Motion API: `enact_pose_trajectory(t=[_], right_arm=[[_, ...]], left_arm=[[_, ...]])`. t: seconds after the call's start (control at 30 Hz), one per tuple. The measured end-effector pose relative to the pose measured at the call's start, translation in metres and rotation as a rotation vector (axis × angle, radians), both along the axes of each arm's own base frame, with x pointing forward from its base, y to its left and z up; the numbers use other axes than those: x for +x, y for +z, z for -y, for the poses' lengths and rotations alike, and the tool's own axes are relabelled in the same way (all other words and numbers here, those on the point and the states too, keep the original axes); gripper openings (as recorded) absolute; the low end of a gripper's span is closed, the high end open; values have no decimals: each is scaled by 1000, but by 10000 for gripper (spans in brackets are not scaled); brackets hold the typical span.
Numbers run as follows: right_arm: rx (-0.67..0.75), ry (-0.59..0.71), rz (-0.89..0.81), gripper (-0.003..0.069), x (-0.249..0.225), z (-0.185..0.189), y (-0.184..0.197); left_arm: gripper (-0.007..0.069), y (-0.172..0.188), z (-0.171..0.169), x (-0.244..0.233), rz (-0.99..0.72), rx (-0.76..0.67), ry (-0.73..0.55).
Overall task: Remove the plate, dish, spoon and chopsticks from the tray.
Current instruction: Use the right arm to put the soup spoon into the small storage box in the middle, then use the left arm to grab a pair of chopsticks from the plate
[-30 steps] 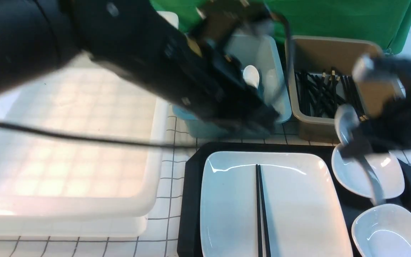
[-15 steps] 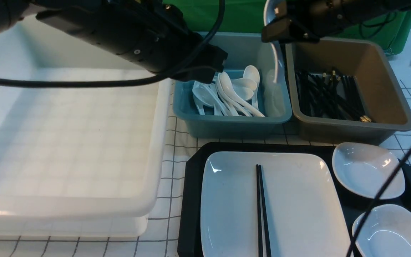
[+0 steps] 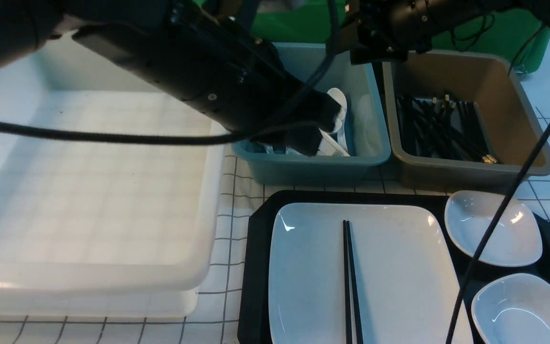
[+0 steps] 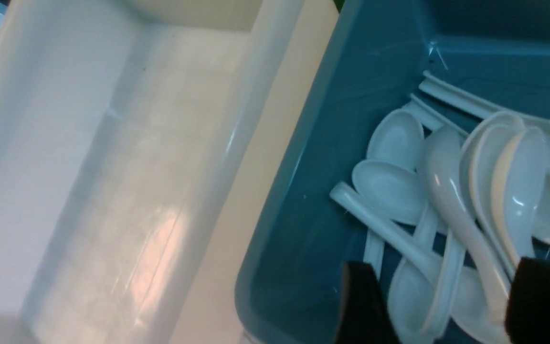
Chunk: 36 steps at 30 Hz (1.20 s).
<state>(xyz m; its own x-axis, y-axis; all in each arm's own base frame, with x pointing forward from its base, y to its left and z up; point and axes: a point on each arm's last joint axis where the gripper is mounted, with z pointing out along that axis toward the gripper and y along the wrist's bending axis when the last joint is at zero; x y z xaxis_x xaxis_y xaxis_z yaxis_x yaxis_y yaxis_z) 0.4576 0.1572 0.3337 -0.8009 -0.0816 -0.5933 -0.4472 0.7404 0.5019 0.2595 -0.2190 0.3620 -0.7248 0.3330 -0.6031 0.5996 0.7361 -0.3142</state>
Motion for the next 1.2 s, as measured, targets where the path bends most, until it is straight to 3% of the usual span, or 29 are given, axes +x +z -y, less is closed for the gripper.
enact_pose_trajectory(t=[0.03, 0.1, 0.2, 0.27, 0.37, 0.53, 0.67, 0.8, 0.93, 1.03, 1.2], right_arm=[[-1, 0, 6, 374, -1, 0, 2], [-97, 17, 28, 247, -18, 18, 26], [-314, -83, 97, 77, -41, 49, 56], [-430, -167, 128, 23, -62, 70, 74], [-500, -204, 148, 8, -92, 86, 88], [-547, -182, 110, 6, -174, 102, 86], [-562, -167, 55, 9, -222, 110, 56], [-562, -168, 55, 10, -250, 115, 43], [-553, -178, 90, 10, -277, 120, 42], [-542, -190, 129, 10, -288, 122, 47], [-525, -210, 193, 13, -302, 124, 57]], left_arm=[[25, 0, 2, -2, -7, 0, -4], [26, -9, 20, -15, -38, 44, -22], [36, -30, 45, -35, -128, 162, -85], [61, -44, 58, -42, -167, 213, -85], [109, -59, 71, -46, -184, 250, -77], [302, -102, 96, -43, -201, 342, -75], [476, -137, 105, -35, -225, 425, -82], [543, -159, 109, -30, -244, 467, -83], [545, -177, 113, -27, -268, 480, -61], [506, -184, 114, -27, -282, 485, -46], [341, -194, 115, -26, -302, 502, -35]])
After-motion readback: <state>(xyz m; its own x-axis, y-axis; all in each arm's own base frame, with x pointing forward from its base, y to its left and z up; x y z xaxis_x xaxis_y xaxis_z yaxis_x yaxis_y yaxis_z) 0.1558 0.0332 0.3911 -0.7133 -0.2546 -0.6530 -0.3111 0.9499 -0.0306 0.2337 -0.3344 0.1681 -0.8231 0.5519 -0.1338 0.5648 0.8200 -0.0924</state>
